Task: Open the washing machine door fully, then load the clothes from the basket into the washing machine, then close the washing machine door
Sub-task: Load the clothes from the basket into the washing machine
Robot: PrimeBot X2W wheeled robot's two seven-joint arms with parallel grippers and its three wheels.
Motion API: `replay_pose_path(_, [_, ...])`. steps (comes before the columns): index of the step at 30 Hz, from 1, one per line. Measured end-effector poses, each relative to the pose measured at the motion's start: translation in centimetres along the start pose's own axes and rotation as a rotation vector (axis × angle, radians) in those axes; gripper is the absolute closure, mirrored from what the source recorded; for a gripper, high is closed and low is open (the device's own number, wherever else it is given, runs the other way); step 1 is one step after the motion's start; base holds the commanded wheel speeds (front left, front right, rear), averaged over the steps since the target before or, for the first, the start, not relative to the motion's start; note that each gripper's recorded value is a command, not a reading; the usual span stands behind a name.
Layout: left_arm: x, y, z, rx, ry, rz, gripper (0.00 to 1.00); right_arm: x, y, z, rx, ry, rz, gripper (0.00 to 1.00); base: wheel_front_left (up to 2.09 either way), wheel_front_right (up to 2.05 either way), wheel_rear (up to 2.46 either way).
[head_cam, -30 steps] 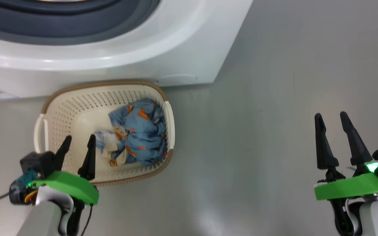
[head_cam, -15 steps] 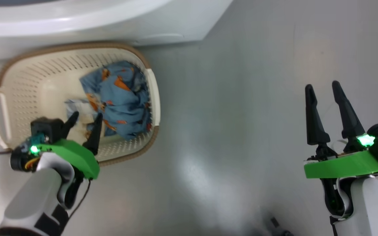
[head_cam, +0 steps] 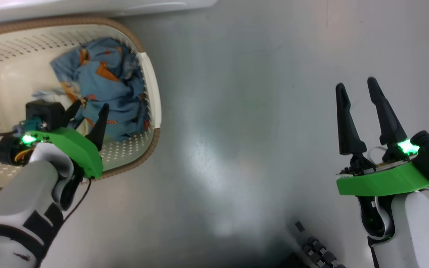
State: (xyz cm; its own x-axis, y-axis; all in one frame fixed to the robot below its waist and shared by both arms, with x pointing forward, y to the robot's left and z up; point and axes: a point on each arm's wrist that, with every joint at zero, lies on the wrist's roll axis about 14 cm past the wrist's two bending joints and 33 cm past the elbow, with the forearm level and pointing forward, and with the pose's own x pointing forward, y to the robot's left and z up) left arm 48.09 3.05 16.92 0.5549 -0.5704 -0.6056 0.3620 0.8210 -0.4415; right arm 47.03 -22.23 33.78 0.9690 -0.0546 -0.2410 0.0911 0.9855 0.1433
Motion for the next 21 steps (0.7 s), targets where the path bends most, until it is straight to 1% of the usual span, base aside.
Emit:
replay_pose_path(7, [1.3, 0.4, -1.8, -0.026, 0.061, -0.016, 0.0, 0.1, -0.4, -0.5, -0.013, 0.01, -0.006, 0.0, 0.0, 0.0, 0.0])
replay_pose_path(12, [2.5, -0.1, -1.8, -0.043, 0.066, -0.038, 0.0, 0.0, -0.7, -0.6, -0.023, 0.012, -0.012, 0.0, 0.0, 0.0, 0.0])
replay_pose_path(17, [3.1, 0.6, -1.8, -0.05, 0.074, -0.028, 0.0, -0.1, -0.9, -0.4, -0.041, 0.008, -0.016, 0.0, 0.0, 0.0, 0.0])
replay_pose_path(20, [3.2, 0.4, -2.1, -0.058, 0.086, -0.029, 0.0, -0.3, -1.0, -0.2, -0.044, 0.004, -0.019, 0.0, 0.0, 0.0, 0.0])
replay_pose_path(21, [3.2, 0.3, -2.2, -0.062, 0.089, -0.03, 0.18, -0.3, -1.0, -0.1, -0.045, 0.002, -0.019, 0.0, 0.0, 0.0, 0.0])
